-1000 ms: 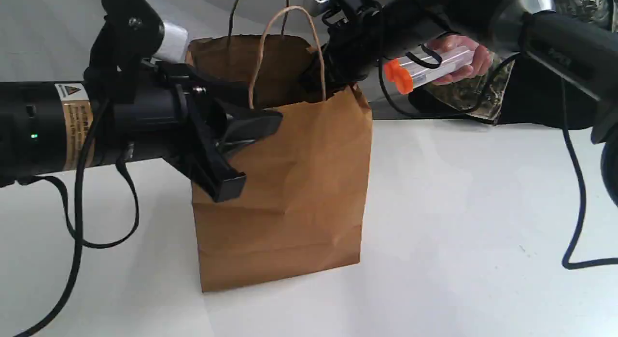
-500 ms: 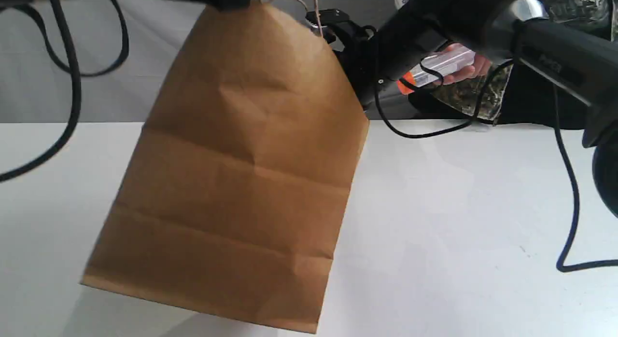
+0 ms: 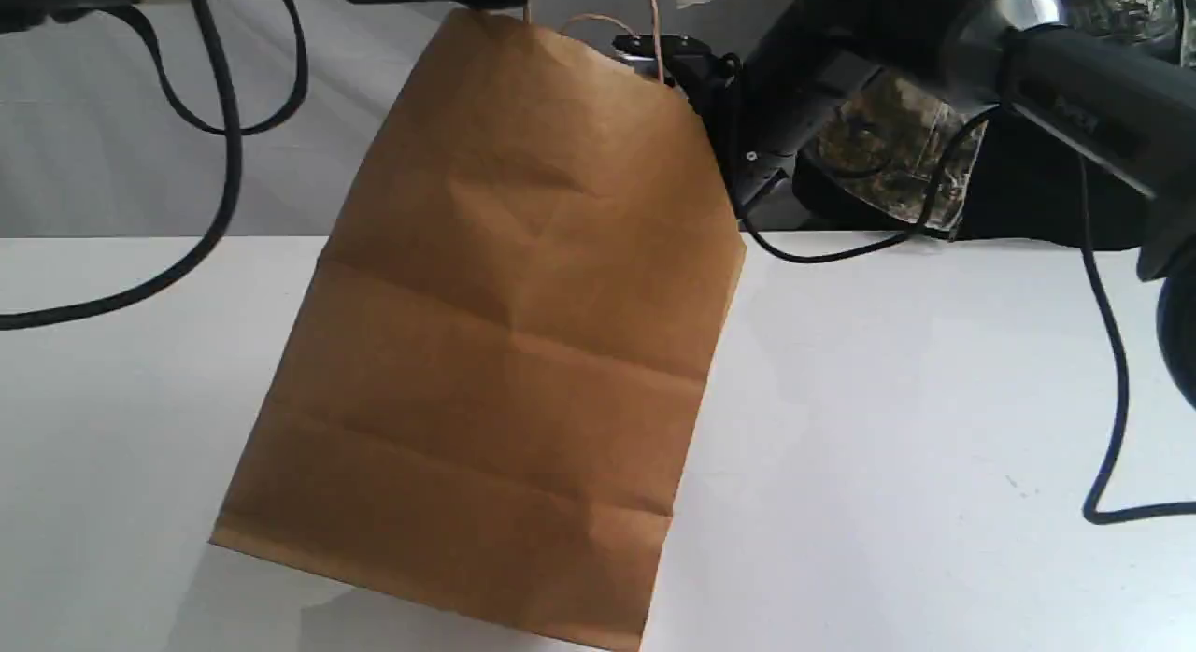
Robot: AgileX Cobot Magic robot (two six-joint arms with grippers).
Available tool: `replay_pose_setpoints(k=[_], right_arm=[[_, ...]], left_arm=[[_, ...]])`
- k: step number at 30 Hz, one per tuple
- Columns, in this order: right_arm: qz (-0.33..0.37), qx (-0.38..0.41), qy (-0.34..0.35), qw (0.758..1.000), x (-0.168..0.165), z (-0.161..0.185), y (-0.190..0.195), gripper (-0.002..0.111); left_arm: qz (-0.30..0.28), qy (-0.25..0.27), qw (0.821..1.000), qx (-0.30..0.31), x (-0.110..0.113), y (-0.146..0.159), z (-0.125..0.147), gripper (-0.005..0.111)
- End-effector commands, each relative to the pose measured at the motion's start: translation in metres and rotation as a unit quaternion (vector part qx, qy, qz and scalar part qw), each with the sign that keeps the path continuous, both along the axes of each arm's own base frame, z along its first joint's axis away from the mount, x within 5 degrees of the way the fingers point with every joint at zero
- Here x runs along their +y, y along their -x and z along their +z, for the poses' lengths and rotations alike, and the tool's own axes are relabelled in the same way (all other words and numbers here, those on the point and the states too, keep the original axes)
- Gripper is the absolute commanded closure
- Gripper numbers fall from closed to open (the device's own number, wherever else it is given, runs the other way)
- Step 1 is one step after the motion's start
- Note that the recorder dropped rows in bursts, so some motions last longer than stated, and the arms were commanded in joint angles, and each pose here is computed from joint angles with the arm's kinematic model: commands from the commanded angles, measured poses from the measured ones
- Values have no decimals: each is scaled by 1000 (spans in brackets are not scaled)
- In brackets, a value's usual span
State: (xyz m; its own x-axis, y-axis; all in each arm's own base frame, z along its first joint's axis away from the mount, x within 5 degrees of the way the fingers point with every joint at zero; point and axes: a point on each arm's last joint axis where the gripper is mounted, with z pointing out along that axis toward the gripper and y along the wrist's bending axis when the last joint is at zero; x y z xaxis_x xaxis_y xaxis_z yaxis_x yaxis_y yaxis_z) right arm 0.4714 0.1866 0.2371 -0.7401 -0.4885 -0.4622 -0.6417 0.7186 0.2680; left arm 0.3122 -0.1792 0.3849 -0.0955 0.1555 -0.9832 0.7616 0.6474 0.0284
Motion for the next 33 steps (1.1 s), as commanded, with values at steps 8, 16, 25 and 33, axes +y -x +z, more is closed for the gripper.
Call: replay_pose_setpoints(k=[8,16,25,33], right_arm=[[-15,-22,13,1000,-4,1,-4,108],[-17,-26,18,999,-5,0,-5,108],[-25,-55,40,997,-9,0,-10,108],[-52,-148,35,987,-12,25,-19,108]], left_arm=[[10,10,1000,1,-1,-2,2,107],[9,8,1000,0,-1,-2,2,107],[11,2,1000,-12,0,-1,4,107],[2,-10,1000,-19,2,6,2,107]])
